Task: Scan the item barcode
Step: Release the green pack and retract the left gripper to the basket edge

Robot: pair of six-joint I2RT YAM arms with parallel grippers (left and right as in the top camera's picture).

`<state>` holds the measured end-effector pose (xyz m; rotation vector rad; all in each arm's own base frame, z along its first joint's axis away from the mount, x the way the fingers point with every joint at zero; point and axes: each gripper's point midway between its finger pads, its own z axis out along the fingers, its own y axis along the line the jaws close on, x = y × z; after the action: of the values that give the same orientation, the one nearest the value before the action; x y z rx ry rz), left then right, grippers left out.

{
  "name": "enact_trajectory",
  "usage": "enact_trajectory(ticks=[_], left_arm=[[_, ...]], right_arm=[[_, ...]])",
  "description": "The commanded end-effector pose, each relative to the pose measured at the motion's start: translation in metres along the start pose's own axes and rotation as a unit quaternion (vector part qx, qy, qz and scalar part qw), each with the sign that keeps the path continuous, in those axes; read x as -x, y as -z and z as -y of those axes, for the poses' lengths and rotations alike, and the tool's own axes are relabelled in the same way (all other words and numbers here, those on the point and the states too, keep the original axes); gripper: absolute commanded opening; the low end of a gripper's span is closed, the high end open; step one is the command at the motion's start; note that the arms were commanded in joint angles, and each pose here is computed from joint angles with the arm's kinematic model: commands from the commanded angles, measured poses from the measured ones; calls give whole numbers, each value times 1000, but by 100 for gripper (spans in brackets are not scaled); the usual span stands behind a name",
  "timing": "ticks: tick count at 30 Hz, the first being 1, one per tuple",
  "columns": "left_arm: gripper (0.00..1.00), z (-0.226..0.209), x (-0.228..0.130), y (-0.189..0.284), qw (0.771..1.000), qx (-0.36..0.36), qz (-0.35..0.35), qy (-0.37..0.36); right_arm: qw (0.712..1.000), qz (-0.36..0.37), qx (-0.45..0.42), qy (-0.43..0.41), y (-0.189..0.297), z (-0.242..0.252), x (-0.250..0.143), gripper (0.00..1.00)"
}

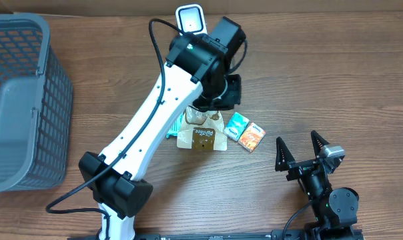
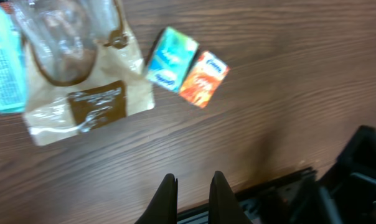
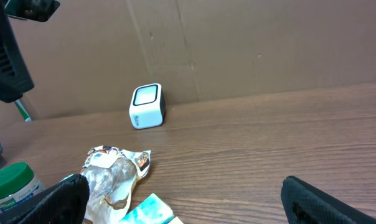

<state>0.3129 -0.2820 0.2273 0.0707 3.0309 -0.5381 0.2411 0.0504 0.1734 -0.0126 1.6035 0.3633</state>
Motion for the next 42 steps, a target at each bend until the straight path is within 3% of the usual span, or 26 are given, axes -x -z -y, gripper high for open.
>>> enact_trajectory(ticks=[1, 15, 23, 29, 32, 34, 42], left_arm=[[4, -30, 9, 18, 998, 19, 9, -53], [4, -144, 31, 49, 993, 114, 5, 28], [4, -187, 45, 63, 992, 120, 18, 42], [4, -242, 63, 83, 990, 128, 46, 29], [33, -279, 79, 98, 984, 144, 88, 61], [100, -295, 84, 105, 981, 146, 105, 79], [100, -335, 80, 121, 972, 153, 122, 127]], right_arm=[[1000, 0, -6, 2, 0, 3, -3, 100], [1000, 0, -6, 2, 0, 3, -3, 100], [1000, 0, -6, 2, 0, 3, -3, 100], [1000, 0, -6, 2, 0, 3, -3, 100], [1000, 0, -6, 2, 0, 3, -3, 100], [1000, 0, -6, 2, 0, 3, -3, 100], [1000, 0, -6, 2, 0, 3, -3, 100]])
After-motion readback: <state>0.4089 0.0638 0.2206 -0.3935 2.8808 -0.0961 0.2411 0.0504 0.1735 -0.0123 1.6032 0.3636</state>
